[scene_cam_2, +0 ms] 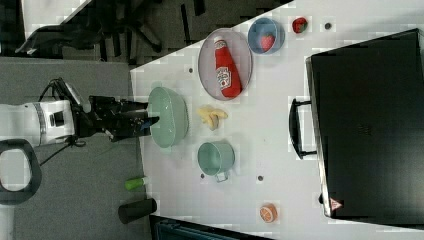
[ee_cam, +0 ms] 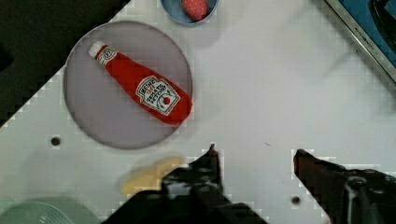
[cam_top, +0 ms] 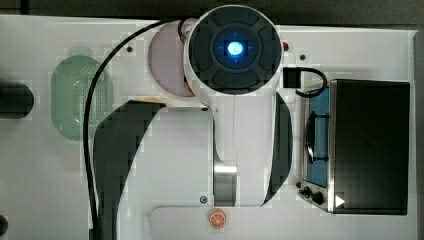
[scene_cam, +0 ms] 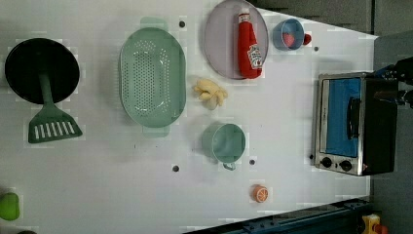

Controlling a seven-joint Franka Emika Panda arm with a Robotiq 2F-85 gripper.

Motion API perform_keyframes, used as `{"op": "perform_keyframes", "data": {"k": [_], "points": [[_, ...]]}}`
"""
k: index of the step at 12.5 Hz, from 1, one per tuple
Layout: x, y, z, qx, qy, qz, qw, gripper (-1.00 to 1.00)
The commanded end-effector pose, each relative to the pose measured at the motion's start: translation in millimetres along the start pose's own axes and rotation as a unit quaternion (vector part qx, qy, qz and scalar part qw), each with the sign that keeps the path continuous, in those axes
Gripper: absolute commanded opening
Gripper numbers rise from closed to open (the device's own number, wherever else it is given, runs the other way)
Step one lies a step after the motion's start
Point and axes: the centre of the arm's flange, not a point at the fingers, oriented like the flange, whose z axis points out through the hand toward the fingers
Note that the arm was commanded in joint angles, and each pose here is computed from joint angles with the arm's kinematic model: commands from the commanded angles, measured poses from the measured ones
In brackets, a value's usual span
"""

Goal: Flap open oven.

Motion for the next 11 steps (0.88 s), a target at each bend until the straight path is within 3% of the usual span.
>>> {"op": "perform_keyframes", "data": {"k": [1,3,5,6,11], "points": [[-74.1,118.6,-58.4,0.004,-0.018,0.077,0.997,0.58],[-74.1,118.6,-58.5,0.004,-0.018,0.077,0.997,1.00],[-74.0,118.7,-58.3,0.004,-0.018,0.077,0.997,1.00],[-73.9,118.8,-58.1,0.004,-0.019,0.077,0.997,0.90],[-65.3,120.6,-48.5,0.000,-0.026,0.083,0.996,-0.32]]}}
